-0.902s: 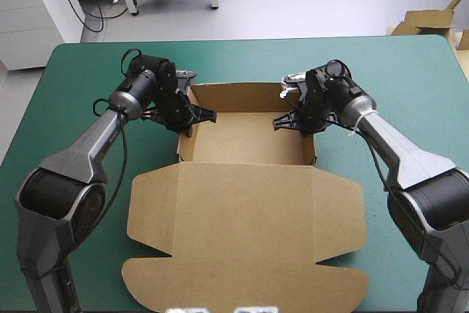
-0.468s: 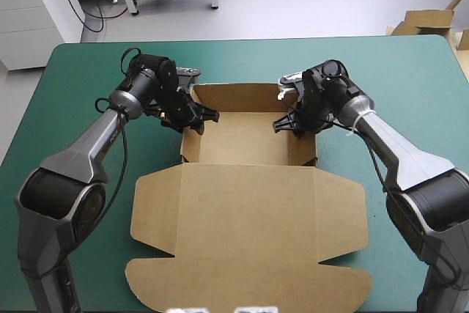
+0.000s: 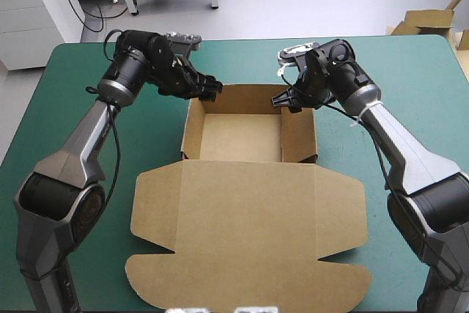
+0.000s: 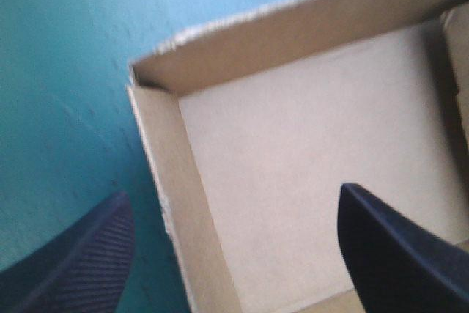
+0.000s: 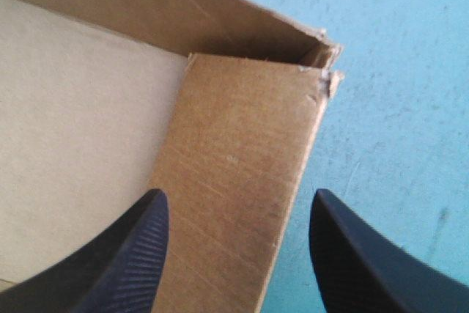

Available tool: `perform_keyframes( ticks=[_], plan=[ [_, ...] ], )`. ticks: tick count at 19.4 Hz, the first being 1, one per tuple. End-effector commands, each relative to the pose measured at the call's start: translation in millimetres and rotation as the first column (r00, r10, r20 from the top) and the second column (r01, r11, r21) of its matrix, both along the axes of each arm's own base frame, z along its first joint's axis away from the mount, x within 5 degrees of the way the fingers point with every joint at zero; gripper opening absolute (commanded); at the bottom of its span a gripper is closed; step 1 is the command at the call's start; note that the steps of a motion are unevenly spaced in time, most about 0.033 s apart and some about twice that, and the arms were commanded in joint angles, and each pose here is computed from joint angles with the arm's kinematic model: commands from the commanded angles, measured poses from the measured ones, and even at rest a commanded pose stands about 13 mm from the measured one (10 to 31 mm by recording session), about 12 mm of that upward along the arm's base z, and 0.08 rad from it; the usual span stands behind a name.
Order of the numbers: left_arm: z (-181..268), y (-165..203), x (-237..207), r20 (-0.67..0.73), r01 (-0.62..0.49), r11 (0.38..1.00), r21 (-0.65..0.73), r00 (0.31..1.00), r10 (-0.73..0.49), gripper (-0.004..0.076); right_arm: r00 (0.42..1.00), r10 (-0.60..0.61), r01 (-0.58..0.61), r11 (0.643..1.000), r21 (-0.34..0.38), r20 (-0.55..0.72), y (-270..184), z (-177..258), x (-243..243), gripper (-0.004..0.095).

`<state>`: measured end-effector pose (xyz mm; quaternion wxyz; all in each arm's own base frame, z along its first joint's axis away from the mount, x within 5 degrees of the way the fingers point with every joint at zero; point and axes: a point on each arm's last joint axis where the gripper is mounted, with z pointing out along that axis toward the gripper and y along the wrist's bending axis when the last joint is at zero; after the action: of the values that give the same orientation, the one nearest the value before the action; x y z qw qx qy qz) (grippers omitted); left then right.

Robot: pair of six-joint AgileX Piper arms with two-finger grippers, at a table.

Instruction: Fold the box

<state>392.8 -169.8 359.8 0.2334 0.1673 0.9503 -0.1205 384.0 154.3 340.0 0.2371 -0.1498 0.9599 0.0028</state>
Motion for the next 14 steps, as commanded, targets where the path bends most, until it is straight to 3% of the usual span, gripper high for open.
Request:
perform_keyframes(
  ticks=[1,3,5,8,14],
  plan=[
    [76,17,-28,0.22,-0.004,1.0,0.017,0.975,0.0,0.0492,0.986,-0.072,0.06,0.995,0.085,0.151,-12,55,-17,0.053],
    [102,32,-43,0.315,-0.05,0.996,0.069,0.949,0.026,0.0294,0.98,-0.128,0.113,0.988,0.107,0.149,-23,57,-15,0.053],
    [123,45,-61,0.384,-0.07,0.993,0.092,0.923,0.03,-0.0006,0.976,-0.187,0.167,0.972,0.167,0.109,-34,54,-11,0.053],
    [151,56,-90,0.461,-0.038,0.995,0.094,0.887,-0.01,-0.0008,0.984,-0.175,0.163,0.957,0.24,0.032,-37,44,-10,0.0527],
    [167,75,-148,0.485,0.006,0.998,0.065,0.874,-0.037,-0.0008,0.979,-0.176,0.192,0.966,0.173,-0.102,-37,0,-12,0.0512]
  ],
)
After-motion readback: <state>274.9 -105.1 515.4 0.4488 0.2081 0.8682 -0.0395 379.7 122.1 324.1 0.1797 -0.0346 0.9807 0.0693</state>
